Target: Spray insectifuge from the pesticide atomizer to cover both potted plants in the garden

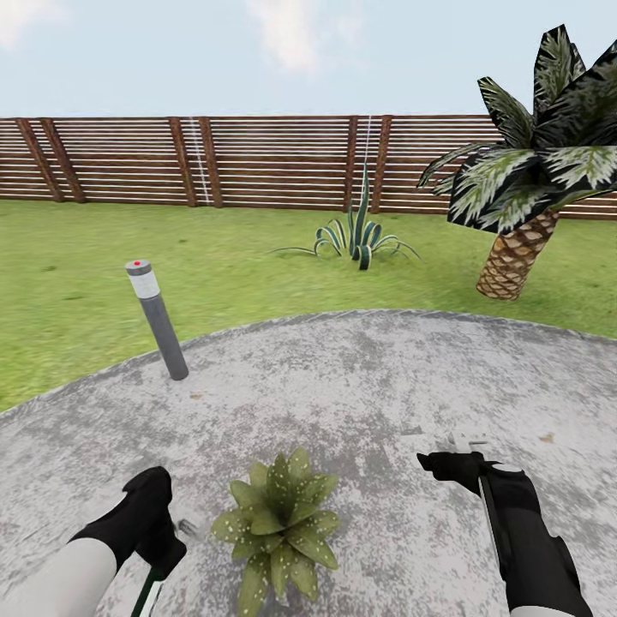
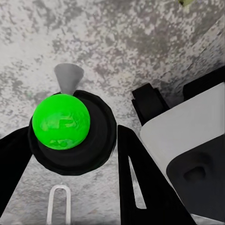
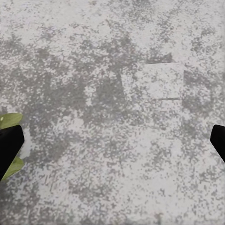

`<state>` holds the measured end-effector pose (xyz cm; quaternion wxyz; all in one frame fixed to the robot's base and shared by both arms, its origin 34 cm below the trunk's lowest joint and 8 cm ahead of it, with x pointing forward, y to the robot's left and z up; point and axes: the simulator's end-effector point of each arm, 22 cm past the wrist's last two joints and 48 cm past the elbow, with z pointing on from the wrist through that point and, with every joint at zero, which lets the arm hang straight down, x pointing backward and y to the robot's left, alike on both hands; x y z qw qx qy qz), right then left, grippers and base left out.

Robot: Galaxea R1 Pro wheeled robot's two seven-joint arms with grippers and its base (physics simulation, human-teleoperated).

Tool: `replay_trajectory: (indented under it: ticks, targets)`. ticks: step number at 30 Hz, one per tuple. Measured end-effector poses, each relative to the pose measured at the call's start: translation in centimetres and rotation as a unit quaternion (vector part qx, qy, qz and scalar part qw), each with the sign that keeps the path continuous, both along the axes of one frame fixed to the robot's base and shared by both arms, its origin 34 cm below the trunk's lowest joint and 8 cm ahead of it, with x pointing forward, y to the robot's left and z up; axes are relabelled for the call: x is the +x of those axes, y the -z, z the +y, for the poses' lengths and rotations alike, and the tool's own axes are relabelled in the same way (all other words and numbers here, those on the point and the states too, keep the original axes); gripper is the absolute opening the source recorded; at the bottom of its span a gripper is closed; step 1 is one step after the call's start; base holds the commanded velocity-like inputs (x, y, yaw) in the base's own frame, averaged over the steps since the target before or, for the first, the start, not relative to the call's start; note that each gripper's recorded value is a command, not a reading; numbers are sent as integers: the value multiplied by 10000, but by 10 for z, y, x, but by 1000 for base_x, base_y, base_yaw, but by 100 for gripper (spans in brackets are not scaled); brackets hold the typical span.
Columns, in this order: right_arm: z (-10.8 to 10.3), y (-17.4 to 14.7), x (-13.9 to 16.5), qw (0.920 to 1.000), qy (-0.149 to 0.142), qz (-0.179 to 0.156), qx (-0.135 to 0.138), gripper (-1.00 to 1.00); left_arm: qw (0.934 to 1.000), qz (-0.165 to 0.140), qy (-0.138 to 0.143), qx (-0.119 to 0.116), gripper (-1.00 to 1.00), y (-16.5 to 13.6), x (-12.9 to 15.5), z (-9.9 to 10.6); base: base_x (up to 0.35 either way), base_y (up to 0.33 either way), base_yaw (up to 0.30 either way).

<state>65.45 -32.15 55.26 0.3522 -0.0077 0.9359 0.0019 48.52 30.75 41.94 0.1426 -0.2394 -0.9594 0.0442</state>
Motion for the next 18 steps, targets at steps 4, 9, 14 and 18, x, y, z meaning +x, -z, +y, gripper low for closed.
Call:
replay_trajectory:
  ticks: [4,9,14,18]
  targets:
    - [0,0,0,10000,0,0,0,100,10000,6,-3,-2,-100,0,-1,0,-54,106,0]
    - [0,0,0,10000,0,0,1,100,10000,1,-7,-4,-100,0,-1,0,-5,19,0]
    - [0,0,0,10000,-1,0,-1,100,10000,0,-12,-4,-100,0,0,0,0,227,-106]
    - [0,0,0,10000,0,-1,-2,100,10000,3,-11,-4,-100,0,-1,0,22,301,-249]
